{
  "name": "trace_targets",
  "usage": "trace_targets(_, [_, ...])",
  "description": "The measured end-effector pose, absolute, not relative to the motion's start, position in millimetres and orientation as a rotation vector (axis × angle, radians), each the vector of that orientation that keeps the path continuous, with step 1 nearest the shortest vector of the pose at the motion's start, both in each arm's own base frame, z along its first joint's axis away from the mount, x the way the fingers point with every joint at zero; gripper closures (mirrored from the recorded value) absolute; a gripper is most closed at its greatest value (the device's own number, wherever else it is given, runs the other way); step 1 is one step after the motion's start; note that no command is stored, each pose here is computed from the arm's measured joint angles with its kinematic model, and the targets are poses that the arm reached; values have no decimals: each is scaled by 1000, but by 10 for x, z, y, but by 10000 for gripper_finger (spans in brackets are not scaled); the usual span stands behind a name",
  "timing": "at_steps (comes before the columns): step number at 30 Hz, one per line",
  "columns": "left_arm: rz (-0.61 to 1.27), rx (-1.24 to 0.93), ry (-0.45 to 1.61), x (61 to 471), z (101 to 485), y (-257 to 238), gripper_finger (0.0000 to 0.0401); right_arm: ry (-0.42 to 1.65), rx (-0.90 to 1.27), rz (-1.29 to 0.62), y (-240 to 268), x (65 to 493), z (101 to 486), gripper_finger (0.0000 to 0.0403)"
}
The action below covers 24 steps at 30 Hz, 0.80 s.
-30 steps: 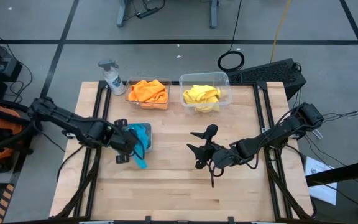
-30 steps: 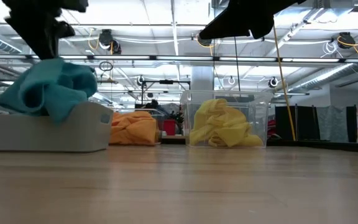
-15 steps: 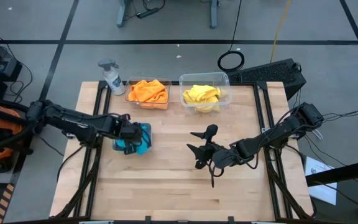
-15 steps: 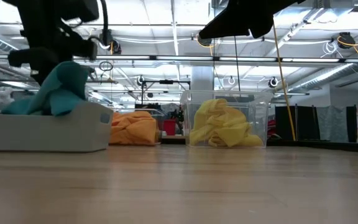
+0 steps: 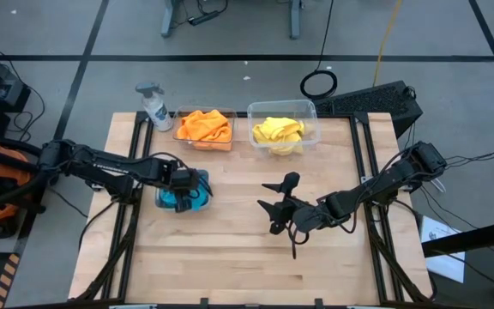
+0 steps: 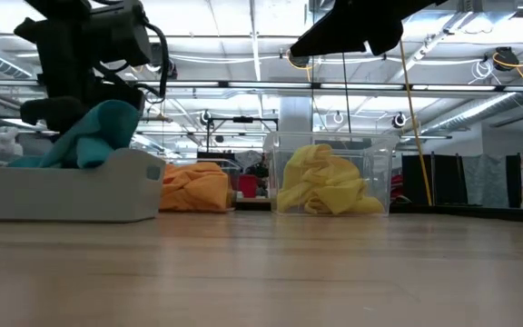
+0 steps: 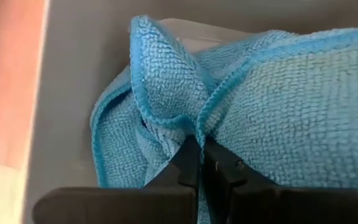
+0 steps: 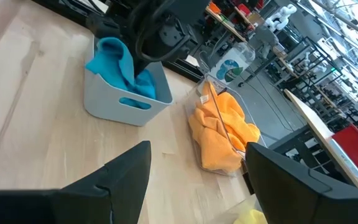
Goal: Sort microfiber towel by color & place in baskets
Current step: Put the left blue towel into the gray bin
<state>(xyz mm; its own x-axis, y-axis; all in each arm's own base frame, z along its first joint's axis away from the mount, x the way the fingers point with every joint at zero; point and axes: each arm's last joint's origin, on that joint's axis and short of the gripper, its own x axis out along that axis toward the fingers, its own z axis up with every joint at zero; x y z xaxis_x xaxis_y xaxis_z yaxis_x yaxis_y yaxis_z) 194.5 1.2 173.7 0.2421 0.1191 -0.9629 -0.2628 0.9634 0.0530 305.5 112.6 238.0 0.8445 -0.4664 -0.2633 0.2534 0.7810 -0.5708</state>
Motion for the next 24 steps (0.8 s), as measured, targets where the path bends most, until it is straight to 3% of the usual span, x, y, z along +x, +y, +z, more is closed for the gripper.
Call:
trace_targets(5, [270, -154, 1318, 1933, 1813, 6, 359, 414, -552, -402, 1124, 3054, 2376, 149])
trace_targets(17, [281, -155, 1264, 1889, 2430, 11, 164, 419, -551, -403, 1123, 3051, 2370, 149])
trace_targets(24, [279, -180, 1161, 1774, 2719, -6, 143, 429, -544, -404, 1120, 3045, 2356, 149])
